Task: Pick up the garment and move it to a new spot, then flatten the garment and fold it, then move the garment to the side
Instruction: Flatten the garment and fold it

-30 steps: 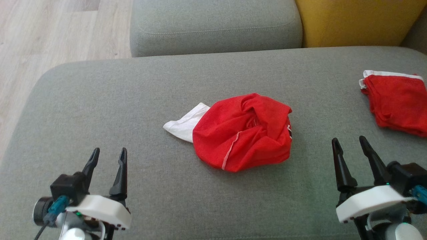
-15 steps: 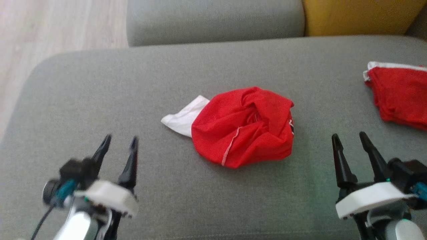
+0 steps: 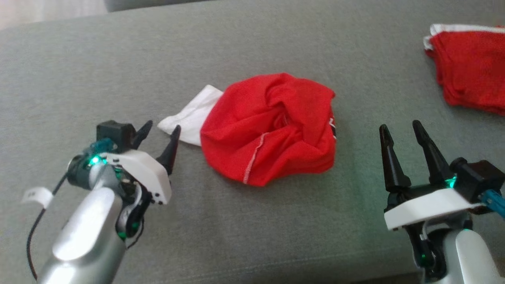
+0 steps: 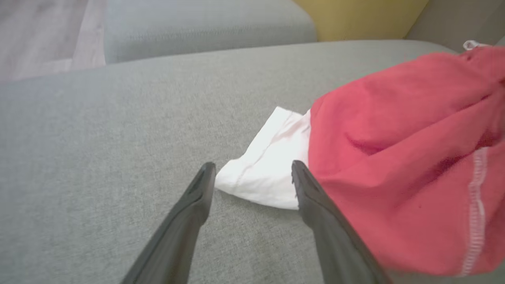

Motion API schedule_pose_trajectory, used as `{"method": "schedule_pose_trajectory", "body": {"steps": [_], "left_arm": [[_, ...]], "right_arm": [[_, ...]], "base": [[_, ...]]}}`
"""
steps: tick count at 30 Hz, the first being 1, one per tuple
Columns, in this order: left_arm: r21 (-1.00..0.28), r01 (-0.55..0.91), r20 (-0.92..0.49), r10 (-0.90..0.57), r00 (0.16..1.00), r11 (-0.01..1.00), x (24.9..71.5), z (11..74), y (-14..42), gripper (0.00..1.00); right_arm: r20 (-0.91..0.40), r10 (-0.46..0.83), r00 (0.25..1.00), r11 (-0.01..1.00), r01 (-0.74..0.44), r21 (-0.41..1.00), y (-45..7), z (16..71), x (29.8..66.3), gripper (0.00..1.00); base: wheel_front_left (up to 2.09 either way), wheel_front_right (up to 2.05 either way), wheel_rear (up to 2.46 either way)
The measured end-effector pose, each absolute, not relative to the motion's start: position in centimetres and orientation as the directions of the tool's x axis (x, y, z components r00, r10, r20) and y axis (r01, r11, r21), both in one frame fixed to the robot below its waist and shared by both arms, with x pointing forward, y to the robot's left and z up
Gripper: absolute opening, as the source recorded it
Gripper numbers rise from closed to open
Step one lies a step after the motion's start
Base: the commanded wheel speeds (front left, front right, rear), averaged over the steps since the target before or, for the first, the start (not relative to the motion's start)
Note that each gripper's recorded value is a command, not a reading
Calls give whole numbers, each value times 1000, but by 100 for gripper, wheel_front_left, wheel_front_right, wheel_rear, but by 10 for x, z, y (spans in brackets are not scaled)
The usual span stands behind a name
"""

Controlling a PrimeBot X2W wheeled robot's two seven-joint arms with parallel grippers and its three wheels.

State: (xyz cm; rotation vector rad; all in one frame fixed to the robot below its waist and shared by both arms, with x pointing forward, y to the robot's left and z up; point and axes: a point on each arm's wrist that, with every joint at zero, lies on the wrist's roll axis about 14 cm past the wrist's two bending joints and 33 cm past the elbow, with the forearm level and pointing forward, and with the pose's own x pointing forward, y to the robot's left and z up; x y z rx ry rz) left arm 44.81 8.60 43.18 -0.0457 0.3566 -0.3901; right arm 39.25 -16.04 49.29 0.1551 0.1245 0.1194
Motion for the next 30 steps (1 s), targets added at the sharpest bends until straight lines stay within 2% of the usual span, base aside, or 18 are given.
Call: {"method": "schedule_pose_trajectory", "body": {"steps": [9,10,11,13,18,24,30], "left_arm": [[-111,375,-511,-376,773,921,462,377,81,100],[-119,383,-518,-386,763,916,462,374,78,30],[-128,387,-519,-394,758,913,462,374,76,0],[-131,403,-513,-410,754,906,462,375,70,0],[-126,420,-405,-432,805,899,473,399,63,0],[-87,462,-180,-470,864,883,485,464,48,0],[-17,503,72,-501,863,864,481,551,38,0]], "right_arm": [[-147,56,988,986,-32,164,-184,479,388,100],[-149,52,987,986,-26,167,-185,478,388,100],[-151,50,987,986,-24,167,-186,477,388,100],[-146,48,988,986,-23,167,-186,477,388,100],[-144,54,988,984,-28,179,-184,477,390,100],[-125,62,990,982,-38,187,-182,482,392,100],[-102,74,992,980,-53,191,-178,490,393,100]], "base": [[0,0,0],[0,0,0],[0,0,0],[0,0,0],[0,0,0],[0,0,0],[0,0,0]]}}
